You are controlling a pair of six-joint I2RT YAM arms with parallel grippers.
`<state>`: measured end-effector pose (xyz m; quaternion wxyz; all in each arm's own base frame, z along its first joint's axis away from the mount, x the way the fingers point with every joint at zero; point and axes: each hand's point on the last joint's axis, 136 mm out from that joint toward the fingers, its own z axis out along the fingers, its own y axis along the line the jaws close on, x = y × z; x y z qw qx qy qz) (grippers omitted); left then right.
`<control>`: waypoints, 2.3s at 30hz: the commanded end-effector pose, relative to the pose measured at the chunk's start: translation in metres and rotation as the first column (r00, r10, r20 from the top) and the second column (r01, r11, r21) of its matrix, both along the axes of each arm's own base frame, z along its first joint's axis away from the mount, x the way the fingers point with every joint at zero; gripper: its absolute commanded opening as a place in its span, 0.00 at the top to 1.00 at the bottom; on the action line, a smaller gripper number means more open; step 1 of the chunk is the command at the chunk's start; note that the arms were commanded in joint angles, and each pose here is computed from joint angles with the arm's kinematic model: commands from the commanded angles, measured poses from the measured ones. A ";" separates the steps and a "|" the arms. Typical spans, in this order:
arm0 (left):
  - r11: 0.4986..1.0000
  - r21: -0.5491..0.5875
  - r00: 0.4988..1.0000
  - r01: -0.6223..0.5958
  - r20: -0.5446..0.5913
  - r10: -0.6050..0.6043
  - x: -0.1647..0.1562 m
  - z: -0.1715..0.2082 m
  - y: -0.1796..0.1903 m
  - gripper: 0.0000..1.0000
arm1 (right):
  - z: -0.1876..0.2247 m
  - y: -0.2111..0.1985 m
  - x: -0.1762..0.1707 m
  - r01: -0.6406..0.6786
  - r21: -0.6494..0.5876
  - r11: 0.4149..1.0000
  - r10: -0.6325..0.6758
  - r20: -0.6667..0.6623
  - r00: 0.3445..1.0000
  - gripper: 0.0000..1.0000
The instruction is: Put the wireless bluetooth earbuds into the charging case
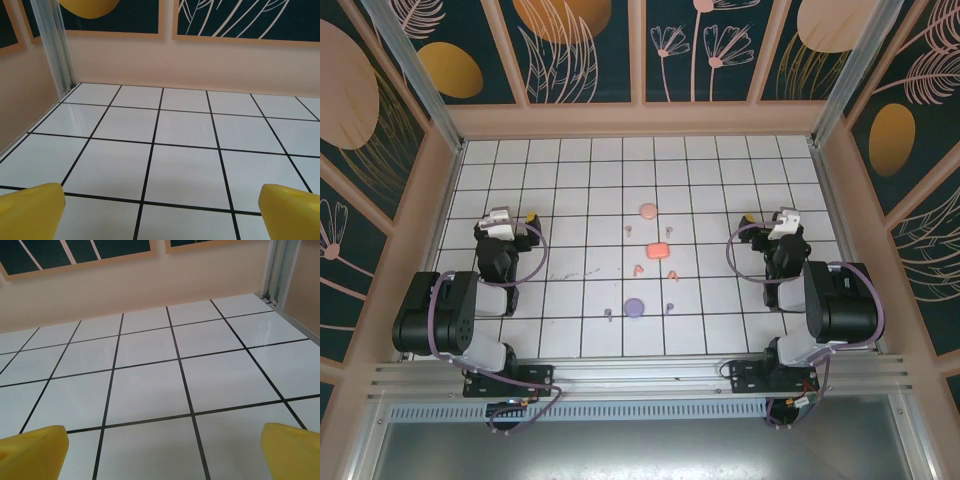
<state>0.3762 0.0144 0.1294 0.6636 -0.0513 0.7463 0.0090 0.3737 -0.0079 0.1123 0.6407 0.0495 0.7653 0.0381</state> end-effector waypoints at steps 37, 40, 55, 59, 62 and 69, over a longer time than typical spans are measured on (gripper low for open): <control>0.964 -0.121 0.966 -0.238 -0.130 0.222 0.020 0.032 0.036 0.02 | 0.059 -0.046 0.010 0.383 0.367 0.848 -0.301 -0.262 0.917 0.01; 0.953 -0.210 0.969 -0.217 -0.163 0.184 0.024 0.042 0.027 0.01 | 0.064 -0.021 0.019 0.287 0.317 0.904 -0.175 -0.337 0.925 0.05; 0.851 -0.524 0.969 -0.027 -0.224 -0.107 -0.001 0.074 -0.042 0.01 | 0.022 0.225 -0.095 -0.464 0.176 0.868 0.455 -0.656 0.602 0.19; 0.839 -0.543 0.942 0.016 -0.274 -0.195 -0.009 0.062 -0.065 0.01 | 0.000 0.258 -0.127 -0.564 0.160 0.810 0.492 -0.708 0.507 0.21; 0.822 -0.569 0.928 0.021 -0.294 -0.228 -0.014 0.054 -0.075 0.01 | -0.014 0.279 -0.145 -0.622 0.148 0.769 0.502 -0.742 0.444 0.22; 0.827 -0.562 0.929 -0.001 -0.307 -0.208 -0.022 0.045 -0.073 0.01 | -0.042 0.307 -0.181 -0.746 0.065 0.663 0.452 -0.829 0.330 0.23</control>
